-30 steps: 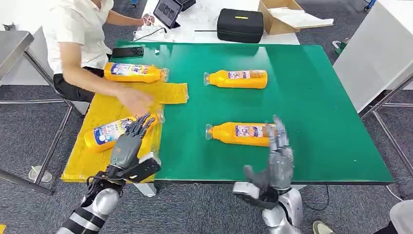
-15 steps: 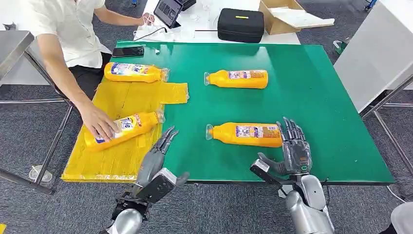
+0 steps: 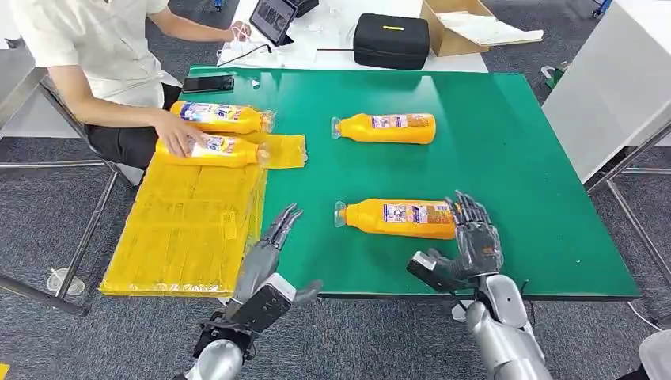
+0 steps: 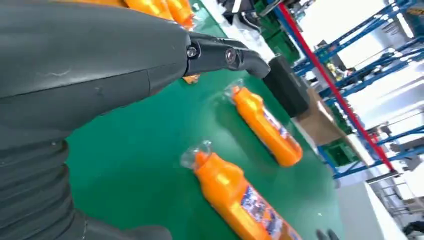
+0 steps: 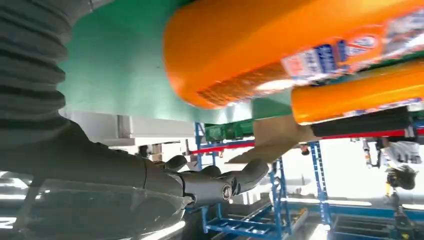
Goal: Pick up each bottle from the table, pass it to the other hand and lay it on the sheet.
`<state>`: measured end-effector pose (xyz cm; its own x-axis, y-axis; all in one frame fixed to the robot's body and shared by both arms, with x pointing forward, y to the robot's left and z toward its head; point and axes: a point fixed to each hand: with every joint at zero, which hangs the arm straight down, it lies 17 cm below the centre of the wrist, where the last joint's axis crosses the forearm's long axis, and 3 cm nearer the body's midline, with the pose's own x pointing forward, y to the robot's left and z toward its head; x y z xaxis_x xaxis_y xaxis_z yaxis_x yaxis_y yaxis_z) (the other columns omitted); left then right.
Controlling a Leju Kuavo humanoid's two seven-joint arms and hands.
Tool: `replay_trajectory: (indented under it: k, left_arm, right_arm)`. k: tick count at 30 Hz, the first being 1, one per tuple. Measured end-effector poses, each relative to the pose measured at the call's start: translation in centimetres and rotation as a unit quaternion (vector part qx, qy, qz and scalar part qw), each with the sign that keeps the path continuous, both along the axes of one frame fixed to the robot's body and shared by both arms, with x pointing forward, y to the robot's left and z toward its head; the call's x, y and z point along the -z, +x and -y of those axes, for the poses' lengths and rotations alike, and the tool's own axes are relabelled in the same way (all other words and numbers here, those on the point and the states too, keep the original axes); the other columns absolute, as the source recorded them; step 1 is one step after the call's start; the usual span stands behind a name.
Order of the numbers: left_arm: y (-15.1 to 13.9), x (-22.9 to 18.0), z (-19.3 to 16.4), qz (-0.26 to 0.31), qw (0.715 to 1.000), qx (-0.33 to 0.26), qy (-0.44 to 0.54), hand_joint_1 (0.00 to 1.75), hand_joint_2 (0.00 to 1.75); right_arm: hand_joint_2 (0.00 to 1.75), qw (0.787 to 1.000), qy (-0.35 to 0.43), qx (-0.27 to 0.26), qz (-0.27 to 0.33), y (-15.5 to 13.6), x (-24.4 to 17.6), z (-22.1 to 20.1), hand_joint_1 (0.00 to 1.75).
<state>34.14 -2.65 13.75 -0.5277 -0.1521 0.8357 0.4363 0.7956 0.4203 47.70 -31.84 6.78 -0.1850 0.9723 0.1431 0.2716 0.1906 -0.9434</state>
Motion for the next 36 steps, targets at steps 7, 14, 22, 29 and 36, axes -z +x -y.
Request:
replay_trajectory:
  k: [7, 14, 22, 29, 36]
  left_arm:
    - [1.0, -1.7, 0.8, 0.02, 1.0, 0.011, -0.008, 0.0, 1.75]
    - [1.3, -2.0, 1.4, 0.016, 1.0, 0.018, -0.016, 0.0, 1.75]
    - [1.4, -1.8, 1.6, 0.007, 1.0, 0.019, -0.02, 0.0, 1.75]
    - [1.7, -1.3, 1.5, 0.0, 1.0, 0.009, -0.011, 0.0, 1.75]
    - [1.7, -1.1, 1.9, -0.003, 1.0, 0.01, -0.008, 0.0, 1.75]
  right_arm:
    - [1.75, 1.0, 0.0, -0.026, -0.017, 2.6, -0.1, -3.0, 0.0]
    - [1.75, 0.997, -0.022, -0.041, -0.058, 3.9, 1.2, -4.8, 0.0]
    - [1.75, 0.991, -0.034, -0.03, -0.125, 4.7, 3.5, -5.2, 0.0]
    - [1.75, 0.974, -0.046, 0.081, -0.205, 6.1, 5.0, -2.0, 1.75]
    - [1.75, 0.964, -0.059, 0.085, -0.243, 6.4, 5.7, -1.8, 1.75]
